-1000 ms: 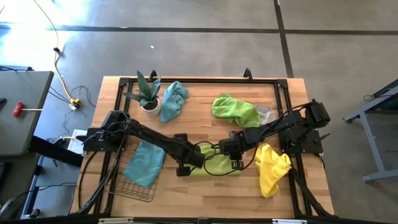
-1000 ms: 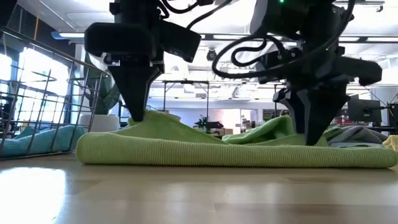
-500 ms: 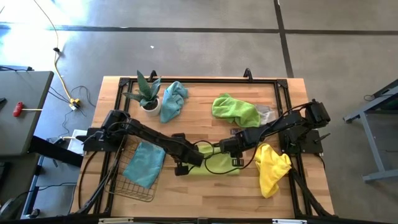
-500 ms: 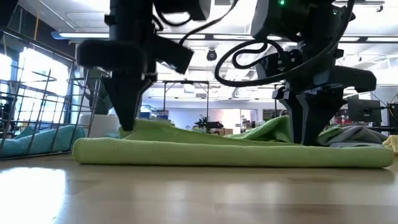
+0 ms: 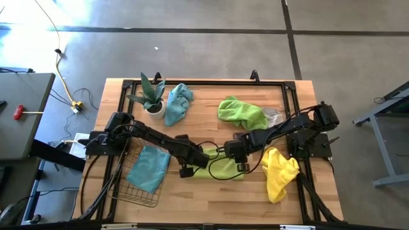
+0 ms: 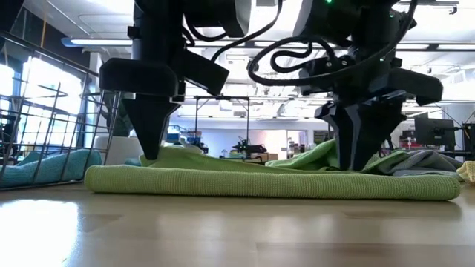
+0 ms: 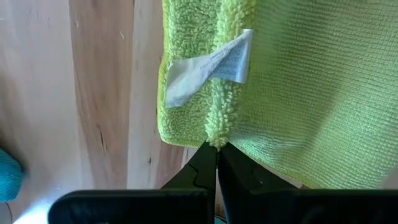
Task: Fold microfiber towels
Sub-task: Fold the light green microfiber towel
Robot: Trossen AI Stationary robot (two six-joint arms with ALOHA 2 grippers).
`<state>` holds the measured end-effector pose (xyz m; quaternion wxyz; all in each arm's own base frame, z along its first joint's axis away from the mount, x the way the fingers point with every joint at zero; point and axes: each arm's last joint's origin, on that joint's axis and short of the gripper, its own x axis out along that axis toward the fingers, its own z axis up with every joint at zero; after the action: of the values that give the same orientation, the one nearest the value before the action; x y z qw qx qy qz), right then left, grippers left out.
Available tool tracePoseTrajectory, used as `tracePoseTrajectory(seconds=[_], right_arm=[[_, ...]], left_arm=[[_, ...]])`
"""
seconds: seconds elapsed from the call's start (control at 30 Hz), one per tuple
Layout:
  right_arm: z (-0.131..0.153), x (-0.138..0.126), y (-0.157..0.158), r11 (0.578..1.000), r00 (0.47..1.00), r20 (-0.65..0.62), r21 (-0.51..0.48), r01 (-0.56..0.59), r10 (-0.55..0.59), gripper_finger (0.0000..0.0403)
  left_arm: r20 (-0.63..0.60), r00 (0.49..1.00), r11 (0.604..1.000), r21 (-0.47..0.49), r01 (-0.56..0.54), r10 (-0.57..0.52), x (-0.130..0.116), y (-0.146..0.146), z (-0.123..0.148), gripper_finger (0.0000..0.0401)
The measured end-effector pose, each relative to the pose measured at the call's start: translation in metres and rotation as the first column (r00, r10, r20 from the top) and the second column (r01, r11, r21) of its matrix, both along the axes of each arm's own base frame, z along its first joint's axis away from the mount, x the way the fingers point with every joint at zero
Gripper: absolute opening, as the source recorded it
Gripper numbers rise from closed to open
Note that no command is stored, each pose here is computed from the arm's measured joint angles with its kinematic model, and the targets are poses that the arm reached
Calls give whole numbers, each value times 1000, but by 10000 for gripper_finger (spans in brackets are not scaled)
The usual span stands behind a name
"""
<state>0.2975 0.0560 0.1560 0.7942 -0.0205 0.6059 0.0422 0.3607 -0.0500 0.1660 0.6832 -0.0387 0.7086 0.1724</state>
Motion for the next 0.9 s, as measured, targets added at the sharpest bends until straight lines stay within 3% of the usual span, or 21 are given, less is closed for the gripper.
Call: tracePoseTrajectory(seconds=[0.53,0.9], right_arm=[[-18,-2,-13,979,999,5,200,37,-38,123],[-19,-6,-11,975,999,-34,221,29,-22,5]], left_arm=[[-1,1000,1000,-1,18,-18,0,0,0,0],[-2,1000,1000,0,18,-18,0,0,0,0]])
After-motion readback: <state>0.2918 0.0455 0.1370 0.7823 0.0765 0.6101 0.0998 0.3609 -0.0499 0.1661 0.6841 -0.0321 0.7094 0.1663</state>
